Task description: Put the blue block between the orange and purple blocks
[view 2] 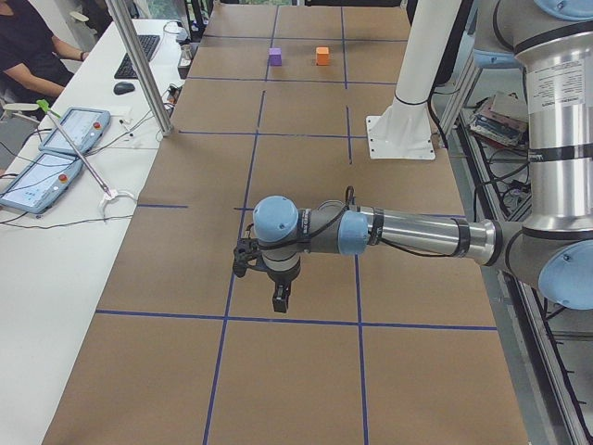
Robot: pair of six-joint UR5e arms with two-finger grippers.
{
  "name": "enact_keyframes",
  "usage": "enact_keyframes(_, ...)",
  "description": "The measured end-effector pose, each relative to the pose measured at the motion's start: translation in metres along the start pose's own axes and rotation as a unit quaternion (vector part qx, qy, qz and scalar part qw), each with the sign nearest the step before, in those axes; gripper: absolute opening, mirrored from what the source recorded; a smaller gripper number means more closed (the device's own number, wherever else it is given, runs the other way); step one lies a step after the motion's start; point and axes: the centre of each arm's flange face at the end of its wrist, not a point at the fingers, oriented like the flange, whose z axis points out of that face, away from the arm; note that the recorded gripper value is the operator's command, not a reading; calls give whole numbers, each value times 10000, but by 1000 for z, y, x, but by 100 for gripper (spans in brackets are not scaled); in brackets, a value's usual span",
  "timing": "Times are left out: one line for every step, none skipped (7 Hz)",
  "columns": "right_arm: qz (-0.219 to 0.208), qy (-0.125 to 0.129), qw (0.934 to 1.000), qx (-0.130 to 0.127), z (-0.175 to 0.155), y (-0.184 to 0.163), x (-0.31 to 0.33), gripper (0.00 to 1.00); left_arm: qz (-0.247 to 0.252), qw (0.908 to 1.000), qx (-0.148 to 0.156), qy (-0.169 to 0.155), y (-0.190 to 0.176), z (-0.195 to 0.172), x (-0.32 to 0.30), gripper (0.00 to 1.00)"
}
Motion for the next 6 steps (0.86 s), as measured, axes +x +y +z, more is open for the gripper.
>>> enact_keyframes(5,-17,10000,-4,0,0,0,100,8,10000,-13,3,2,1,-1,100)
enact_keyframes(4,-21,10000,-3,1,0,0,100,10,10000,-23,7,3,2,-1,100)
enact_keyframes(-5,-20,10000,3,0,0,0,100,27,10000,-29,11,3,3,0,100)
enact_keyframes(-24,-18,10000,13,-1,-1,-1,100,87,9999,-49,15,1,6,3,100)
enact_keyframes(-56,-14,10000,18,-1,-3,-3,100,193,9998,-108,26,-3,16,16,100)
enact_keyframes(-111,-9,9999,-4,1,-5,-7,100,187,9997,-146,48,-10,31,39,100)
